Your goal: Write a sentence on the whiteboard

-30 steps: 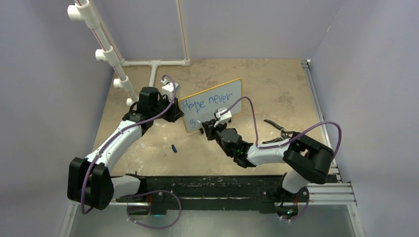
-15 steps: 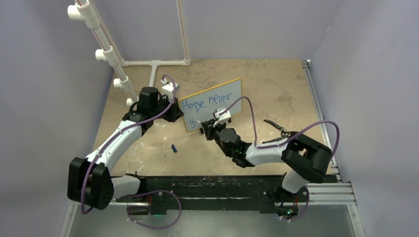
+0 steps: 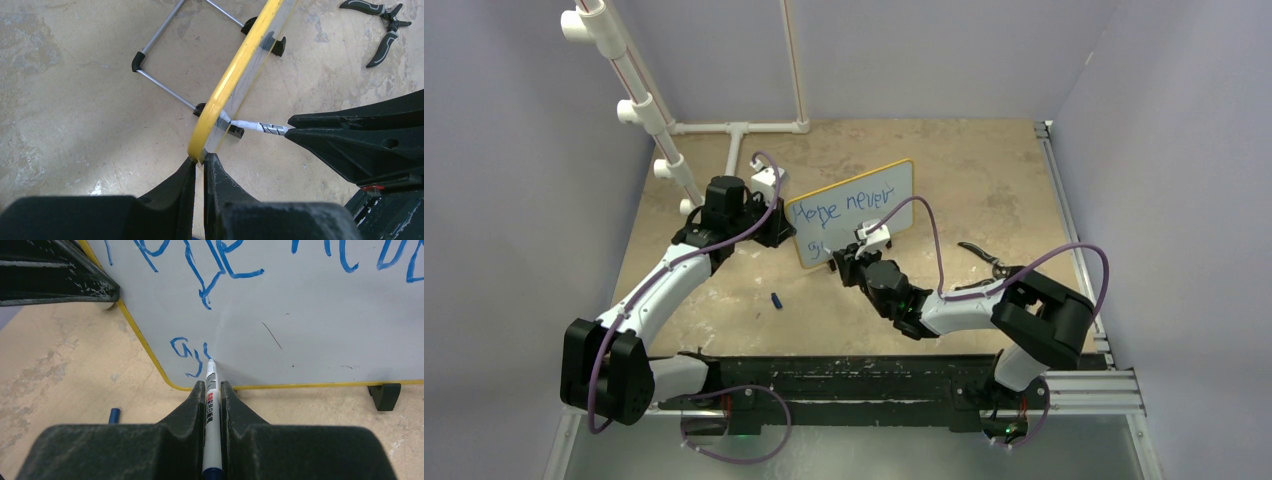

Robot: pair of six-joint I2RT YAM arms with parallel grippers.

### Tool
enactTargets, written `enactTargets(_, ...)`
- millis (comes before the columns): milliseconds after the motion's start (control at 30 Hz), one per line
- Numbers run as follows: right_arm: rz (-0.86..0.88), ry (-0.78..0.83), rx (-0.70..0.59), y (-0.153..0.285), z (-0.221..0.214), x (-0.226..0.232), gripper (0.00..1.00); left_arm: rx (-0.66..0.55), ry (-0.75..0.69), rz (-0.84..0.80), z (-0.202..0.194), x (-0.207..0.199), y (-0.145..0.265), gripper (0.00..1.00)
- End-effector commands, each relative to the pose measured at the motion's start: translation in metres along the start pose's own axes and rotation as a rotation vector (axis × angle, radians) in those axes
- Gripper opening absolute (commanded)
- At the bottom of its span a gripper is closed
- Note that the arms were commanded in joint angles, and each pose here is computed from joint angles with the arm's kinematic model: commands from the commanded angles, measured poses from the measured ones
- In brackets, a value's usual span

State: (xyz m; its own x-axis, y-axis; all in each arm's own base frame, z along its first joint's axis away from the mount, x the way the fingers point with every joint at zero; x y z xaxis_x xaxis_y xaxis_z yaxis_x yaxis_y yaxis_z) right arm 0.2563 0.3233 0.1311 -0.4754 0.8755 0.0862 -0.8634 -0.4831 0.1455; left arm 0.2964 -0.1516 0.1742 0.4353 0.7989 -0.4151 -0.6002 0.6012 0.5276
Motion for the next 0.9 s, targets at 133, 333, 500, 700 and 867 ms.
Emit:
enactTargets(133,-0.016,-0.006,0.0,0.003,0.002,-0.002,0.0,-0.008,-0.018,-0.027,0.004,-0.006,0.0,0.0)
enactTargets(333,0.046,-0.026,-0.092,0.014,0.029,0.006,0.0,-0.007,-0.017,-0.026,0.003,-0.006,-0.001,0.0)
enactTargets(500,0.039,-0.031,-0.144,0.015,0.043,0.006,0.0,-0.008,-0.017,-0.025,0.004,-0.006,-0.001,0.0)
enactTargets(700,0.017,-0.023,-0.162,0.01,0.048,0.005,0.0,-0.009,-0.019,-0.024,0.004,-0.006,0.0,0.0)
enactTargets(867,0.007,-0.02,-0.168,0.008,0.049,0.005,0.0,-0.008,-0.019,-0.026,0.003,-0.006,0.0,0.0)
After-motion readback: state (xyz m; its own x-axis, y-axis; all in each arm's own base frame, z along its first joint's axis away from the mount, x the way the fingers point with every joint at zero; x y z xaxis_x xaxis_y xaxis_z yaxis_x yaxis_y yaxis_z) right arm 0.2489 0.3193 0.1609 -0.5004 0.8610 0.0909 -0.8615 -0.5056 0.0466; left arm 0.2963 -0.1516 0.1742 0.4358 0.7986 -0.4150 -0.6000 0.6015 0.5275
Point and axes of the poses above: each gripper's point midway between its finger pads, its own y axis back along the fingers, its own x axis along the line the jaws close on, z = x × y, the point moved 3 cm from there along y, back along the fingers, and after that the axes turned 11 degrees about y, right-handed, at the moved point
